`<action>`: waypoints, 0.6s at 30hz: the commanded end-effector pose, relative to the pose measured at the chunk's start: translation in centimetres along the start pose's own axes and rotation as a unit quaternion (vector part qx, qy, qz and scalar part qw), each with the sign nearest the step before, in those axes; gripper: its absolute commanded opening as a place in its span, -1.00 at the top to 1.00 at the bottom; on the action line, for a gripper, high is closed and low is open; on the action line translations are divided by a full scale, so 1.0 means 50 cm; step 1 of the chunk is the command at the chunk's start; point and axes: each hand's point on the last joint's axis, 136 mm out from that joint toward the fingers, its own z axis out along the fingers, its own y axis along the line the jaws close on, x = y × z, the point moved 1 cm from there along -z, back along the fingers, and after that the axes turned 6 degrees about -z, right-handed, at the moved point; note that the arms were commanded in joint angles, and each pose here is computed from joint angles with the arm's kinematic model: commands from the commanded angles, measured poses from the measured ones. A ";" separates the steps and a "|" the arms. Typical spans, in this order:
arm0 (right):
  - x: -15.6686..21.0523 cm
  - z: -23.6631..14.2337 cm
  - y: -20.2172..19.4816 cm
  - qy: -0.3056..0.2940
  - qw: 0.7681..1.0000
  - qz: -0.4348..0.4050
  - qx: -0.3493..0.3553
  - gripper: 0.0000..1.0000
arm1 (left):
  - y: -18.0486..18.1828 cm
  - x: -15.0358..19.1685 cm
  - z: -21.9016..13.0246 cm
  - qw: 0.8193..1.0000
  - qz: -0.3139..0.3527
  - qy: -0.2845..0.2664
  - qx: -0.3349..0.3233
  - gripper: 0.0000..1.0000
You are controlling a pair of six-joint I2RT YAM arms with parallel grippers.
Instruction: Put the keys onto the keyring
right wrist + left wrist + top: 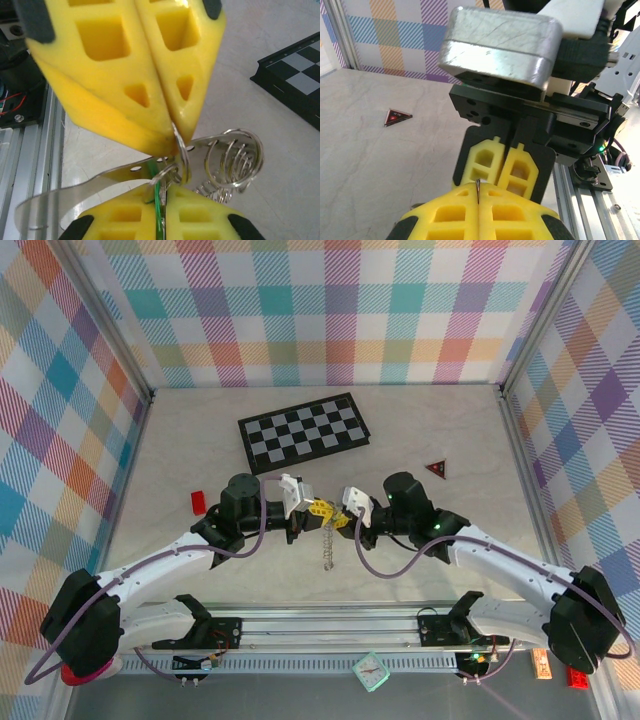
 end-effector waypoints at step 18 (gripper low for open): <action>-0.034 -0.046 -0.004 0.020 0.999 -0.026 0.018 1.00 | -0.015 0.011 -0.008 0.998 0.052 0.033 0.006 1.00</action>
